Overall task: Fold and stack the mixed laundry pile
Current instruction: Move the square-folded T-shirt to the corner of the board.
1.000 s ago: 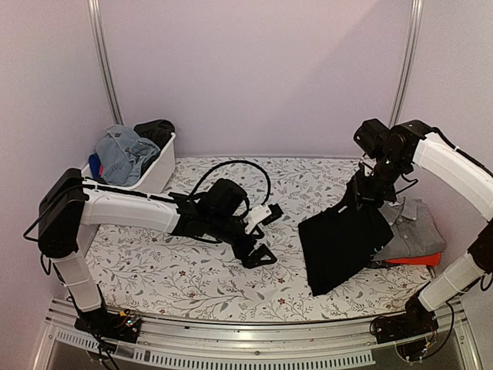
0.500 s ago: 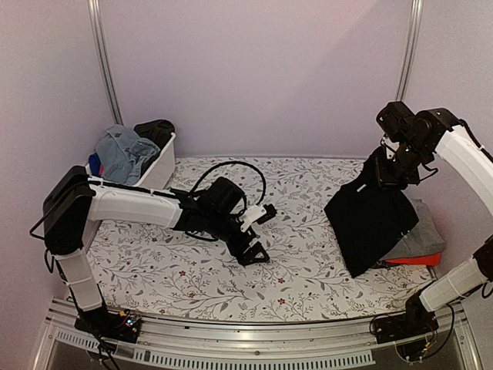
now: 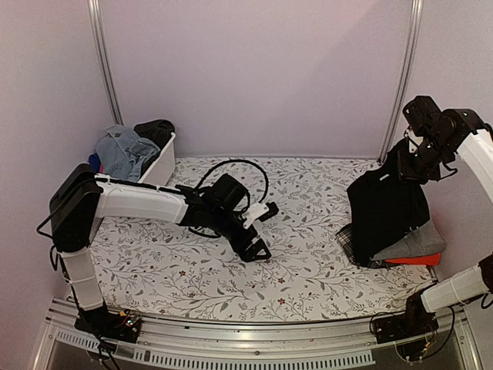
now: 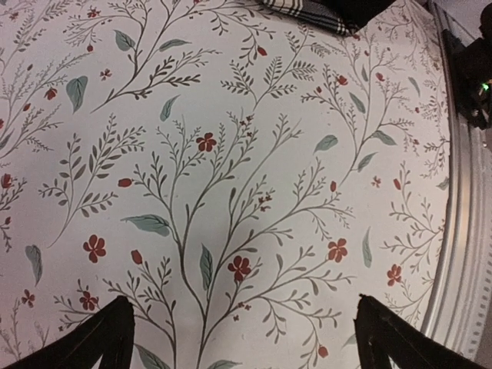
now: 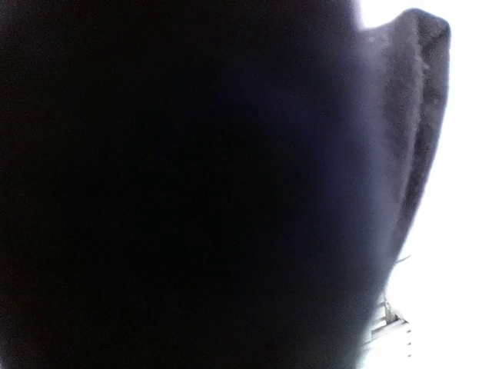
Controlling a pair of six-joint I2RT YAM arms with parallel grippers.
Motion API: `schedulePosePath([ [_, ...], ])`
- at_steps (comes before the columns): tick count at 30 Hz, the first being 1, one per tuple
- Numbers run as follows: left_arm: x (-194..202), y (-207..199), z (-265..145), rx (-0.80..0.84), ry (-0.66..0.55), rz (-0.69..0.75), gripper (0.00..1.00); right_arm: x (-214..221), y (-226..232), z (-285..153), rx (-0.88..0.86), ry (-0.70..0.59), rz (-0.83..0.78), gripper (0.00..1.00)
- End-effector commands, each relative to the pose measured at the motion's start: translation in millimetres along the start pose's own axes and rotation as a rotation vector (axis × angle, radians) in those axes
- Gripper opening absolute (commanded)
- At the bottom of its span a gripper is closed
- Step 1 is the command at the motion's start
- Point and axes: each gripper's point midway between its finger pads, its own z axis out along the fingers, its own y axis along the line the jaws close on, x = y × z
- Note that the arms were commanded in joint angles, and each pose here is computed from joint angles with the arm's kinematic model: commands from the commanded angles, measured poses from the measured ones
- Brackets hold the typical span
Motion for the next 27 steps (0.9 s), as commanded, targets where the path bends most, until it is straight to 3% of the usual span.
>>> schedulePosePath([
  [1, -5.5, 6.2, 2.5, 0.009, 0.003, -0.01, 1.0, -4.8, -23.2, 2.3, 0.051, -0.02, 0.033, 0.01],
  [9, -7.2, 3.7, 7.8, 0.048, 0.007, -0.028, 1.0, -19.7, -24.1, 29.0, 0.131, 0.025, 0.032, 0.08],
  [15, -8.6, 8.1, 10.3, 0.051, 0.005, -0.04, 1.0, -54.3, -36.2, 45.2, 0.257, -0.003, -0.092, 0.07],
  [22, -11.9, 22.1, 11.7, 0.045, -0.003, -0.06, 1.0, -52.7, -53.4, 71.5, 0.335, 0.024, -0.212, 0.12],
  [27, -11.5, 31.8, 12.7, 0.051, -0.006, -0.086, 1.0, -5.6, -92.0, 100.9, 0.468, 0.227, -0.342, 0.05],
])
